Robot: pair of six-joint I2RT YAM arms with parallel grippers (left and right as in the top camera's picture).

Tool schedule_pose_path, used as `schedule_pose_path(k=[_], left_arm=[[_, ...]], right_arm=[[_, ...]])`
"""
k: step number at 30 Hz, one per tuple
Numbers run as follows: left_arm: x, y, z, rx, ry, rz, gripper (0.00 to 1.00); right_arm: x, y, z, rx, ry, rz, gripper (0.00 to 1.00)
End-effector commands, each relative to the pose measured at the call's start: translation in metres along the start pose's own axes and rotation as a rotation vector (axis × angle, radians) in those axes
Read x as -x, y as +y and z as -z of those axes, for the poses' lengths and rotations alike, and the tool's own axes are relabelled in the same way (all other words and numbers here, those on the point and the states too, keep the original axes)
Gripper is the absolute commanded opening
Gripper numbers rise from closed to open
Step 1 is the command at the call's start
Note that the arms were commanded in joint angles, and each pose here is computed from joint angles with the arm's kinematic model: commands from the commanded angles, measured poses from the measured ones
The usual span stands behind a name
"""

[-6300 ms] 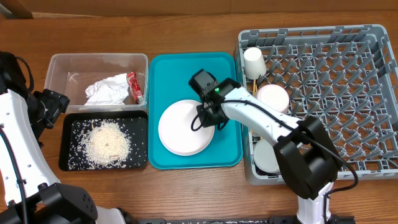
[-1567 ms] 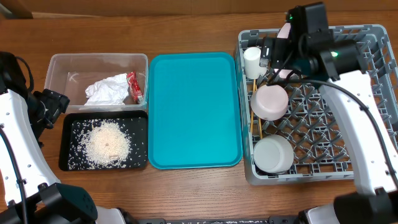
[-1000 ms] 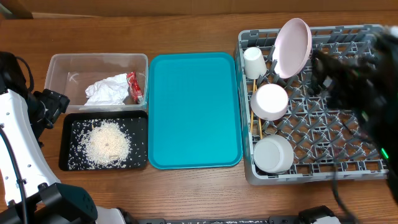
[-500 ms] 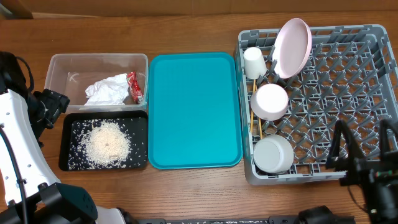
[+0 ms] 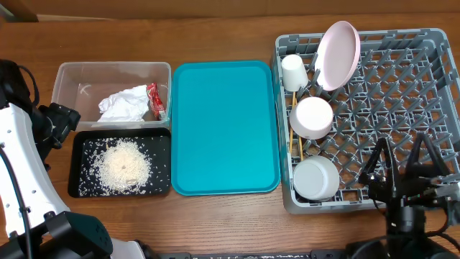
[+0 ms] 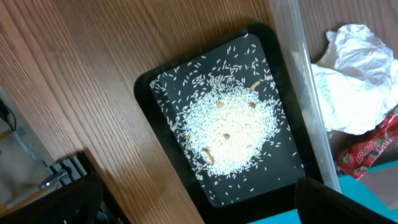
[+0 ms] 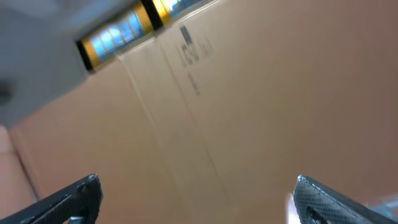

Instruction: Sort waste into correct bins and load items into the dishwasher

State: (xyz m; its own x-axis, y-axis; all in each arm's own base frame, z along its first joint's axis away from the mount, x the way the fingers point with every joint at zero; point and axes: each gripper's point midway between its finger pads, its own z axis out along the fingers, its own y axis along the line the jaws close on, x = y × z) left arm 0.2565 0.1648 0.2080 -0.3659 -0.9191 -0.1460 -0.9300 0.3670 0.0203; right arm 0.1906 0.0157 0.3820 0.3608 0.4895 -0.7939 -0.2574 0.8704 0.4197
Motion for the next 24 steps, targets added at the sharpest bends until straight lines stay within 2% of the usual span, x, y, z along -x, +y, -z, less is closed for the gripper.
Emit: schedule_pose_path(k=[1,6,12,18,24], left_arm=[[0.002,-0.003,0.009,-0.020,-0.028,0.007,1.00],[0.002,-0.003,0.009,-0.020,-0.028,0.007,1.00],[0.002,-0.003,0.009,-0.020,-0.028,0.007,1.00],[0.002,-0.003,0.009,-0.020,-0.028,0.007,1.00],[0.002,-0.003,0.009,-0.020,-0.028,0.007,1.00]], right_arm=[[-0.004,0.000,0.005,0.044,-0.062,-0.021,1.00],[-0.021,-0.009,0.012,0.055,-0.087,-0.019,1.00],[-0.059,-0.026,0.012,0.017,-0.006,-0.010,1.00],[-0.113,-0.052,0.017,-0.035,0.102,-0.002,1.00],[-0.143,-0.067,0.023,-0.087,0.214,0.018,1.00]])
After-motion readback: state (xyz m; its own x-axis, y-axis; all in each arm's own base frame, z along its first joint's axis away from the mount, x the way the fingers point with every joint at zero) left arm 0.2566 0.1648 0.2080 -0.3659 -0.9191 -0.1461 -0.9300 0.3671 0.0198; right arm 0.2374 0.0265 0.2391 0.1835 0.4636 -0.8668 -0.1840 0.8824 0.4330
